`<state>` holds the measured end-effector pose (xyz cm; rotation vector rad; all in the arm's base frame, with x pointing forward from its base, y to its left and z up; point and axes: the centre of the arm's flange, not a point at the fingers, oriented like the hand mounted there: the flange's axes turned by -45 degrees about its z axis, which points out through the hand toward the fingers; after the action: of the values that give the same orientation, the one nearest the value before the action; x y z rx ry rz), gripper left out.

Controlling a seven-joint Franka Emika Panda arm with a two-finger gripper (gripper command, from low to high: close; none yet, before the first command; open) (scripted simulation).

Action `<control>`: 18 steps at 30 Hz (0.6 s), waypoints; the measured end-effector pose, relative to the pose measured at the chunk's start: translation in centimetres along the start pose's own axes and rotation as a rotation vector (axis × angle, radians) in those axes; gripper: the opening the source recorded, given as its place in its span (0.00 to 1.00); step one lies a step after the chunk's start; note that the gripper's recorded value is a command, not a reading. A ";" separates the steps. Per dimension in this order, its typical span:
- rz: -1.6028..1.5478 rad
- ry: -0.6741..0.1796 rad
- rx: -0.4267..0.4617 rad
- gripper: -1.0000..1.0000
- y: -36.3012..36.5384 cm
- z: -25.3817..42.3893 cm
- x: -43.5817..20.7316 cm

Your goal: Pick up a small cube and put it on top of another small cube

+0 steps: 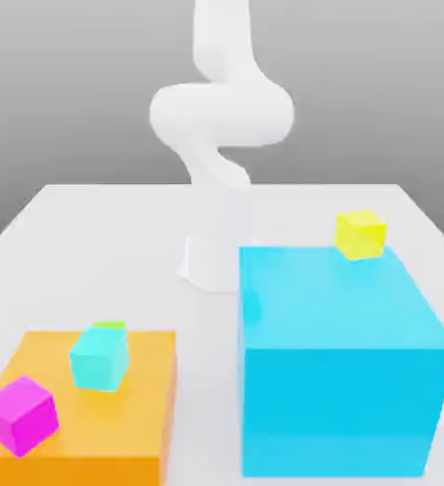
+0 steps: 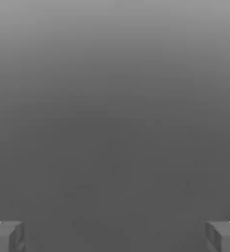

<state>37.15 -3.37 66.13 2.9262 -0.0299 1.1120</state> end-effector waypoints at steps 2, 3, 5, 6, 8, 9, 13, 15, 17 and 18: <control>-0.004 -0.072 -0.014 0.50 2.9 4.9 -1.9; -0.007 -0.107 -0.020 0.50 4.2 7.2 -3.1; -0.015 -0.178 -0.028 0.50 6.6 11.4 -5.9; -0.020 -0.214 -0.031 0.50 7.7 13.3 -7.5; -0.031 -0.286 -0.034 0.50 9.7 16.9 -11.0; -0.037 -0.323 -0.034 0.50 10.6 18.5 -13.0; -0.064 -0.478 -0.021 0.50 13.5 23.9 -22.2; -0.079 -0.562 -0.006 0.50 14.5 25.9 -27.7; -0.094 -0.653 0.017 0.50 15.1 27.1 -33.9; -0.099 -0.690 0.029 0.50 15.2 27.3 -36.5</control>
<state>27.67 -18.52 21.53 3.1269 0.1244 0.0554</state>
